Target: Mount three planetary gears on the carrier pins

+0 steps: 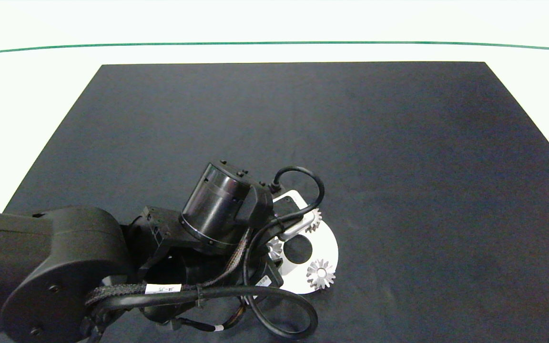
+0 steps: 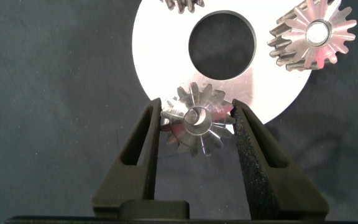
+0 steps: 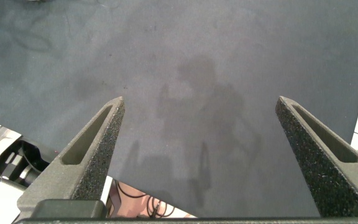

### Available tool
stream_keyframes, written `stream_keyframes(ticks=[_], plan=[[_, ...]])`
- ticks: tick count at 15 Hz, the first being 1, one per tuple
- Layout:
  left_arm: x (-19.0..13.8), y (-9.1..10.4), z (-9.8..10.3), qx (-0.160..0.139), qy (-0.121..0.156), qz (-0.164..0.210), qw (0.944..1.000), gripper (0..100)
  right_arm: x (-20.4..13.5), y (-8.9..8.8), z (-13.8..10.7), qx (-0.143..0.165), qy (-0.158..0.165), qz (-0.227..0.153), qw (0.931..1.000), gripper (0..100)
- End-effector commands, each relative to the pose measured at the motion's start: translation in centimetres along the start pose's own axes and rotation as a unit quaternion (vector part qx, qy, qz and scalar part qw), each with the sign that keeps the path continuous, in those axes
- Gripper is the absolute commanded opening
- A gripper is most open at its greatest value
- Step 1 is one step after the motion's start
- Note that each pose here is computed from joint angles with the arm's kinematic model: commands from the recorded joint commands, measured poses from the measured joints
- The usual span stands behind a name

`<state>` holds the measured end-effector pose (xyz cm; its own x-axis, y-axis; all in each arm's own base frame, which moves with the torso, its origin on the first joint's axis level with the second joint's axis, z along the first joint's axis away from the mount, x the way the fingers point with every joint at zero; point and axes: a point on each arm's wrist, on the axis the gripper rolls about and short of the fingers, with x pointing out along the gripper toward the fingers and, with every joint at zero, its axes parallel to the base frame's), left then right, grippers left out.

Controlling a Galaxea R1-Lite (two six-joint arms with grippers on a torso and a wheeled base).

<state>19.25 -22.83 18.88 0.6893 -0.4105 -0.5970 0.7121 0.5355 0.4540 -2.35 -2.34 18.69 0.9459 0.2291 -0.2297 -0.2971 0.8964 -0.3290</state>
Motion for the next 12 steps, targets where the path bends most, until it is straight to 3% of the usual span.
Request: stream_keyframes(ticks=[1,12], plan=[[-0.13,0.12,0.04,0.0,-0.002,0.003,1.0,0,-0.04,0.0,-0.07,-0.001,0.001,-0.001,1.0,100],[0.03,0.53,-0.19,-0.006,0.0,0.009,0.9999,0,-0.04,0.01,-0.12,-0.001,0.0,0.0,1.0,100]])
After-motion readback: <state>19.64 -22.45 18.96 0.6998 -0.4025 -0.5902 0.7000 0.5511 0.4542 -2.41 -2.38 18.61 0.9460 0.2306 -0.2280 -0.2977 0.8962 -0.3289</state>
